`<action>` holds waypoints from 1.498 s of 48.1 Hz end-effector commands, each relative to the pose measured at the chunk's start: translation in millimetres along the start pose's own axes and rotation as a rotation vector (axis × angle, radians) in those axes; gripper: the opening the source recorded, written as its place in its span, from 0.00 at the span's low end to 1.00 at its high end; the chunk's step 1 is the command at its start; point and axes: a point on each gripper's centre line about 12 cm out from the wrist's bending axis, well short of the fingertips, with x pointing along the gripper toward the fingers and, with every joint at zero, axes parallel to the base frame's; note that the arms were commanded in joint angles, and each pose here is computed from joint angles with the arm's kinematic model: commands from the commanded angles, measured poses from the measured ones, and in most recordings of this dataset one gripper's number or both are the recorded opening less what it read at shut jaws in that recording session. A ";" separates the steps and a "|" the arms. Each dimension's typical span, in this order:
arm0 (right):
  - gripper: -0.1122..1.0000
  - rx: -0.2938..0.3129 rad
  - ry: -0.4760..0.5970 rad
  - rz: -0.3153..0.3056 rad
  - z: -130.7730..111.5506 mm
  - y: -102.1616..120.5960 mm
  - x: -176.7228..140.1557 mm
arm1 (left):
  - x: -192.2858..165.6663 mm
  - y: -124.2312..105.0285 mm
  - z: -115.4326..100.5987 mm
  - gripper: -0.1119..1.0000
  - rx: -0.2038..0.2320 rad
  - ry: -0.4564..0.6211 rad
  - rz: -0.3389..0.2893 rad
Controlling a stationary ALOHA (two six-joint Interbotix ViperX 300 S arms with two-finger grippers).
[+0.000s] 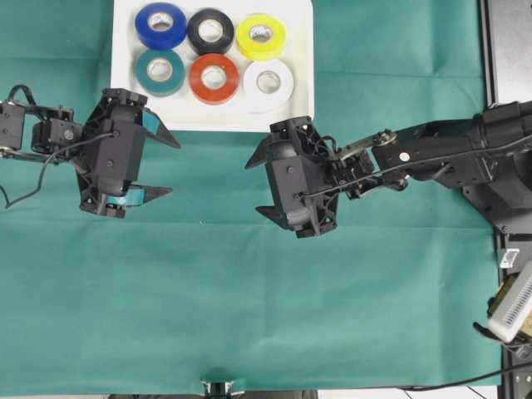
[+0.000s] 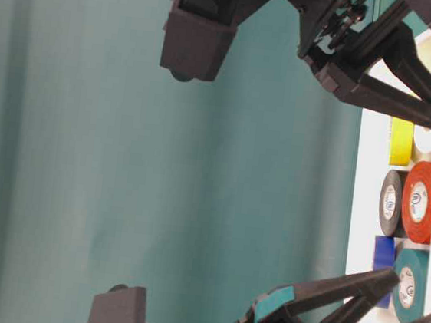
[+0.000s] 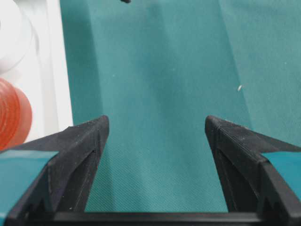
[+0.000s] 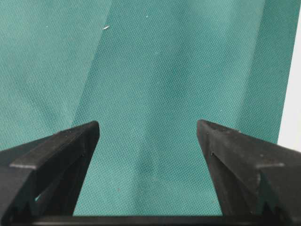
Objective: Put the tape alternately from left to right into the white case.
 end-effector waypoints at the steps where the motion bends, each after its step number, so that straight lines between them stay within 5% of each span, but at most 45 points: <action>1: 0.62 -0.003 -0.038 0.001 10.6 0.3 -7.3 | -8.4 1.3 13.4 0.85 0.000 -0.050 0.007; 40: 0.62 0.005 -0.079 -0.045 22.9 -9.0 -37.1 | -40.7 1.0 10.8 0.85 -0.002 -0.106 0.019; 72: 0.62 0.009 -0.115 -0.045 16.8 -8.1 -61.5 | -91.7 -4.3 -15.2 0.85 -0.004 -0.178 0.034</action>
